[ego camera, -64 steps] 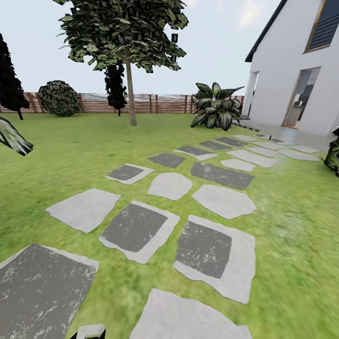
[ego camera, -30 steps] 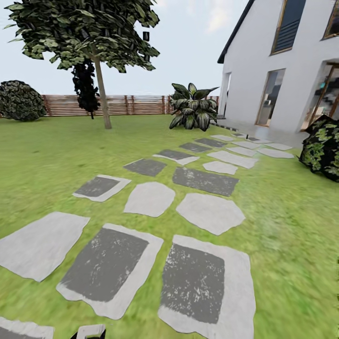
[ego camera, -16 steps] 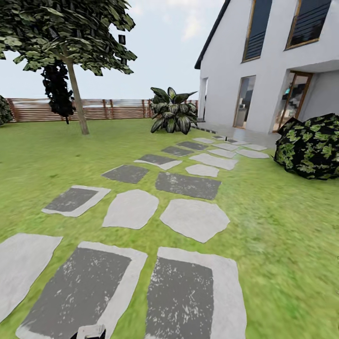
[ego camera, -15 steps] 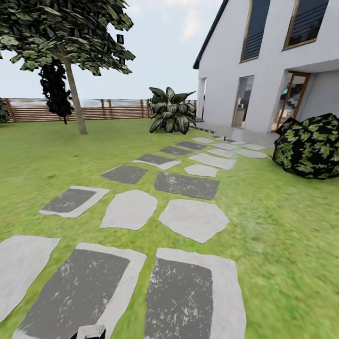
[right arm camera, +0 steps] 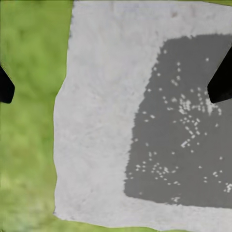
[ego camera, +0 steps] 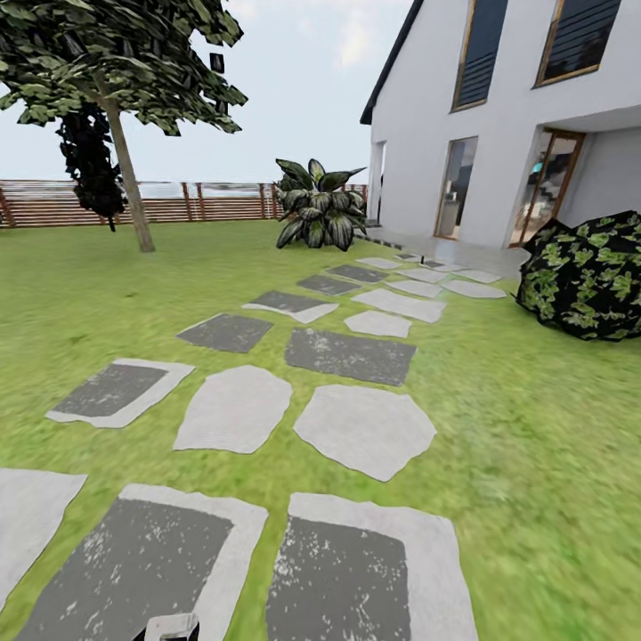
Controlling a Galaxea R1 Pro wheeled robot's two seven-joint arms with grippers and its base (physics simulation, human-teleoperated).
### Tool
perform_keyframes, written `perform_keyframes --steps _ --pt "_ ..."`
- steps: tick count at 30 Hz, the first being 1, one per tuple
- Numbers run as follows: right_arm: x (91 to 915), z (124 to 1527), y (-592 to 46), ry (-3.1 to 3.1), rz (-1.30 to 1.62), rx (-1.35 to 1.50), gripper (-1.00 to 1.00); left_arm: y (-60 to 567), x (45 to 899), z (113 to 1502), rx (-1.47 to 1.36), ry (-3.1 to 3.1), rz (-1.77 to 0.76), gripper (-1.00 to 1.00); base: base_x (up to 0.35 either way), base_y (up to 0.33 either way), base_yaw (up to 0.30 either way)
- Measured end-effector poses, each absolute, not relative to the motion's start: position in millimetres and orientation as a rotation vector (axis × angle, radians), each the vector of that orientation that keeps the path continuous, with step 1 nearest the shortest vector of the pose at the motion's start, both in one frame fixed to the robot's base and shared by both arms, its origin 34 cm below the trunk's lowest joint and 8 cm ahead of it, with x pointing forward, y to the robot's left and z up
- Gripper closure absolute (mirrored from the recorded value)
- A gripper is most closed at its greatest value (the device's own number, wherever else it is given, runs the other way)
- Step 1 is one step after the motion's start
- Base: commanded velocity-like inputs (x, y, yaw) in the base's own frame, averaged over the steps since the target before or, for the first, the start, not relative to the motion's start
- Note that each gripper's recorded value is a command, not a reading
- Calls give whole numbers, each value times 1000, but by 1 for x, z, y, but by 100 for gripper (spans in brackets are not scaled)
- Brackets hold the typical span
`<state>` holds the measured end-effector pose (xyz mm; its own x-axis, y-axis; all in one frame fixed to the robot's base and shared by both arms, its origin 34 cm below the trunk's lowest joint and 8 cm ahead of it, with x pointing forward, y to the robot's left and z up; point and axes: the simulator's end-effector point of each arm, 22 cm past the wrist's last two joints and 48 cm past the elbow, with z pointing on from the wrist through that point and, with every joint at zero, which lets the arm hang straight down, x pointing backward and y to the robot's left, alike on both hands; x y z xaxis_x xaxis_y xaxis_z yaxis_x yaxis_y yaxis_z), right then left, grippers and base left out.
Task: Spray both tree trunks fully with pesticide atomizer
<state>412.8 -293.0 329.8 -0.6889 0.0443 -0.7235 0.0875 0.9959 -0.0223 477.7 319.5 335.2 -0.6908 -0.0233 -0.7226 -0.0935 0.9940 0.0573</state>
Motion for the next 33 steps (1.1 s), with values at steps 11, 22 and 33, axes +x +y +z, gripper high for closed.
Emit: perform_keyframes --steps 11,22,33 --pt "412 329 -292 2335 -67 89 -100 320 478 335 -80 2332 115 -100 340 0 0" --pt "411 329 -292 2336 -66 86 -100 321 478 335 -81 2332 116 -100 340 0 0" --pt "422 335 -274 2311 -33 83 -100 320 474 334 -84 2335 116 -100 186 0 0"
